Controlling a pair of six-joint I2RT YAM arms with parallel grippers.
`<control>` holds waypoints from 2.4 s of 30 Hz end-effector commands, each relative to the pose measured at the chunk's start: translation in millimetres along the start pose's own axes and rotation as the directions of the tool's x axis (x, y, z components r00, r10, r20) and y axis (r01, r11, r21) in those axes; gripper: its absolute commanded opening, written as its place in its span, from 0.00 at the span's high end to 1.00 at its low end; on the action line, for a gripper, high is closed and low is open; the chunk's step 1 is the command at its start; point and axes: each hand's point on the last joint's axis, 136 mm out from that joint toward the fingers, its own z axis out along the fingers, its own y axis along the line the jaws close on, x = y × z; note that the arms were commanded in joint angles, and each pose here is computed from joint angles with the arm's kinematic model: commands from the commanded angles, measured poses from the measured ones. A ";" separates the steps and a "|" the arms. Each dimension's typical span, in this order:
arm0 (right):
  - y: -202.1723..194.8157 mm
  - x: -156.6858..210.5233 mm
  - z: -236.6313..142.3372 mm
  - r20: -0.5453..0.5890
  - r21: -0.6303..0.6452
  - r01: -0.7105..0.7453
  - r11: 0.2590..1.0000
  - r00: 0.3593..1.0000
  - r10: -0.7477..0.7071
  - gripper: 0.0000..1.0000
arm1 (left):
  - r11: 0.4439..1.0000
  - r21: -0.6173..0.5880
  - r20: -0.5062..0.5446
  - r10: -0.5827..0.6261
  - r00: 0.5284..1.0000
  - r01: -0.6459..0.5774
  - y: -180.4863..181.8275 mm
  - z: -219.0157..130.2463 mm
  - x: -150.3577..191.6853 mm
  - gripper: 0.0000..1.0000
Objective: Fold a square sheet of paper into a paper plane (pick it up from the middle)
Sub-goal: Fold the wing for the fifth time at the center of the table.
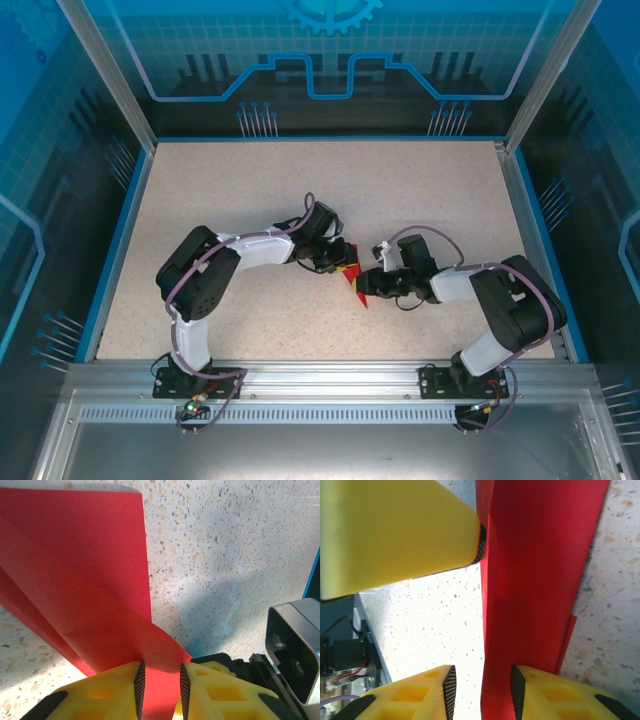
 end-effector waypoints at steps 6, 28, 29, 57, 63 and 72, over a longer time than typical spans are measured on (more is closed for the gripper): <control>-13.4 5.7 0.5 -0.023 0.143 0.041 0.989 0.999 -0.038 0.78 | 1.000 -0.018 -0.003 -0.021 1.000 0.021 -0.4 2.5 -3.1 0.72; 21.9 -9.8 -6.7 -0.007 -0.199 -0.129 0.972 0.991 0.130 0.94 | 0.993 0.088 0.029 0.073 0.997 -0.075 -25.7 -30.2 5.2 0.64; 18.5 -10.2 -7.0 -0.010 -0.199 -0.152 0.968 0.988 0.154 0.93 | 0.993 0.089 0.027 0.074 0.997 -0.076 -25.0 -28.0 5.3 0.64; -23.5 3.9 6.5 -0.160 -0.155 -0.403 0.902 0.911 0.380 0.93 | 0.985 0.134 0.016 0.103 0.995 -0.105 -25.3 -0.7 3.6 0.63; -24.0 3.3 6.6 -0.166 -0.144 -0.403 0.904 0.910 0.379 0.92 | 0.988 0.126 0.039 0.090 0.995 -0.094 -23.2 11.0 -7.9 0.63; -26.0 6.0 7.4 -0.176 -0.127 -0.406 0.905 0.907 0.382 0.91 | 0.980 0.167 0.066 0.098 0.993 -0.108 -36.4 2.9 -11.1 0.62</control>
